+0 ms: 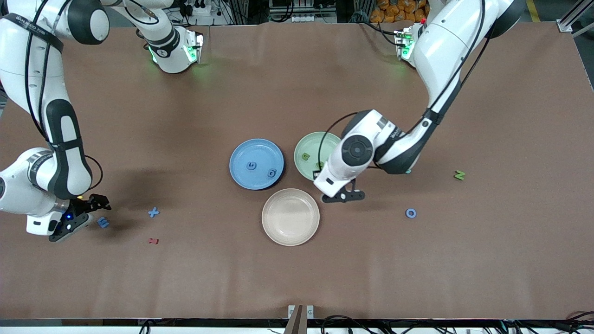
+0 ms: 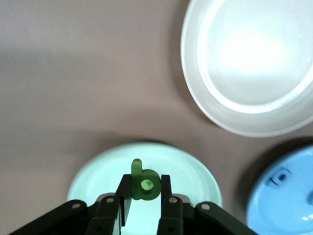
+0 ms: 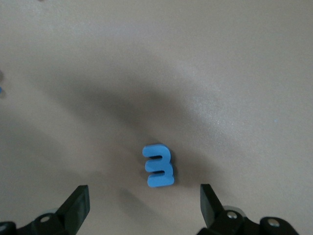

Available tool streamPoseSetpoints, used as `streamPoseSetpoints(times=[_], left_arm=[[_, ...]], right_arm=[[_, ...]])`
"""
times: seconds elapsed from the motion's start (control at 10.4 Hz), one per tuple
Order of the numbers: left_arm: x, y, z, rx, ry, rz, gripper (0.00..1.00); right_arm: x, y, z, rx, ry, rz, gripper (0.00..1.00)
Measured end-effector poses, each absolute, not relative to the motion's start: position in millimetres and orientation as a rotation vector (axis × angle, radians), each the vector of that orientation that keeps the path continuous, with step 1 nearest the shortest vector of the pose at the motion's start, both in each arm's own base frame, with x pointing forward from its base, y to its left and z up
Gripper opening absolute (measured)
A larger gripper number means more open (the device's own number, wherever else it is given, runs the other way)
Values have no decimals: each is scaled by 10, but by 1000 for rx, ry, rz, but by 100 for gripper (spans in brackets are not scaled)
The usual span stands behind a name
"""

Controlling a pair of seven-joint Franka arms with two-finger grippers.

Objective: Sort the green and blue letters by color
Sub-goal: 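Place the blue m on the blue plate while the left gripper reaches N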

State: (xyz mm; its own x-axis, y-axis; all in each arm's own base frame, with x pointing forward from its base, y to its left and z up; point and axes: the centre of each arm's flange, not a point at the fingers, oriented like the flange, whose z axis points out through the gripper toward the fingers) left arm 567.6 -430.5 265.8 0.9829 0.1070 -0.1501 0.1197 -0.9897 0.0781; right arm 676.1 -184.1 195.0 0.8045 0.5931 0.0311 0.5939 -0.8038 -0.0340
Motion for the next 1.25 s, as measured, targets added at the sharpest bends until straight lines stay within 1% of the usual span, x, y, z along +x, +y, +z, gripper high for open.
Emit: streamPoseSetpoints(times=[0.29, 0.38, 0.48, 0.58, 0.77, 0.86, 0.96, 1.15, 1.25], left_arm=[[5086, -4795, 2558, 3067, 300, -345, 27], [4901, -4880, 2441, 3090, 297, -377, 33], [4827, -4876, 2357, 3105, 295, -397, 45], [4859, -4819, 2326, 3108, 309, -402, 59], [5082, -4614, 2487, 3105, 369, -378, 85], [5277, -4375, 2757, 3127, 389, -345, 99], [5499, -4006, 3109, 3163, 302, -321, 100], [5905, -3054, 3719, 3192, 79, -278, 100], [6042, -2555, 3868, 3192, -15, -265, 100]], right_arm=[[6841, -1803, 1908, -2944, -986, -38, 100], [6873, -1793, 1906, -2945, -992, -44, 100], [6901, -1791, 1886, -2947, -997, -46, 100], [6921, -1792, 1846, -2948, -1000, -44, 100], [6949, -1807, 1751, -2962, -1007, -55, 100], [6949, -1815, 1720, -2965, -1007, -55, 99], [6949, -1818, 1708, -2965, -1009, -55, 94], [6977, -1809, 1743, -2969, -1013, -68, 63], [6994, -1808, 1767, -2970, -1000, -83, 48]])
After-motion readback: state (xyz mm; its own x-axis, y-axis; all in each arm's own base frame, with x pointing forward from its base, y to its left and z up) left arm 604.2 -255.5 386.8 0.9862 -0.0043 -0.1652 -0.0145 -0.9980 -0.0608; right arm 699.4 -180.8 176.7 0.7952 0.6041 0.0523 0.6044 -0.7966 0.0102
